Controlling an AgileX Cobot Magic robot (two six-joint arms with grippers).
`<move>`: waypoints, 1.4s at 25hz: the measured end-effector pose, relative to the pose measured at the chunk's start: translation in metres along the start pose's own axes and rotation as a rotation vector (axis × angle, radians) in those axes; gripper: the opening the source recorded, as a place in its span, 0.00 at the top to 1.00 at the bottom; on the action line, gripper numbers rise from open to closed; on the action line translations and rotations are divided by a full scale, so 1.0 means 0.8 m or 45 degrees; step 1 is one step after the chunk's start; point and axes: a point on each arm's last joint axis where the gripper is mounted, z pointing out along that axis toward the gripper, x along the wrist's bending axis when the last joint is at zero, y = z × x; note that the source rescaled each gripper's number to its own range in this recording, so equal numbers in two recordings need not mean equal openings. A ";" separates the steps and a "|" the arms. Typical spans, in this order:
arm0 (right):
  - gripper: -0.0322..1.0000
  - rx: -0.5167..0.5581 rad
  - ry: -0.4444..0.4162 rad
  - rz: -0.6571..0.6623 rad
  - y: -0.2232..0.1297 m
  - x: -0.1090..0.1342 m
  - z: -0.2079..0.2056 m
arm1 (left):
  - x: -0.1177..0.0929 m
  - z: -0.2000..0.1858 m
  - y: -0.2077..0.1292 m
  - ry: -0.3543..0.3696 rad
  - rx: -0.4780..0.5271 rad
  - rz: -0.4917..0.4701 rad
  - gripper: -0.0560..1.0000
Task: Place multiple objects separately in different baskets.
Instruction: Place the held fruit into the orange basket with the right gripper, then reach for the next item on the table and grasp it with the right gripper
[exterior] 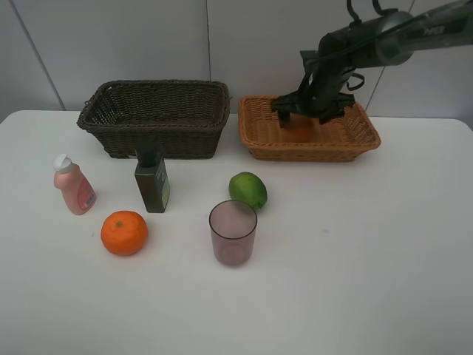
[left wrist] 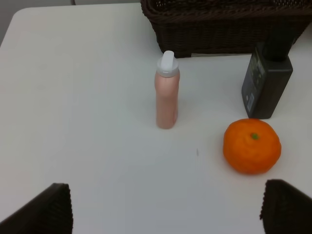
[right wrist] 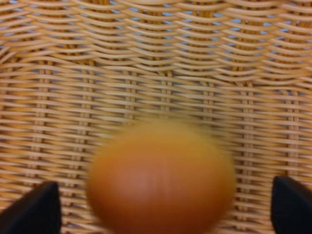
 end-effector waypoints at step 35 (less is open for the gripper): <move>0.00 0.313 0.199 -0.357 -0.112 0.167 -0.116 | 0.000 0.000 0.000 0.000 -0.001 0.000 0.00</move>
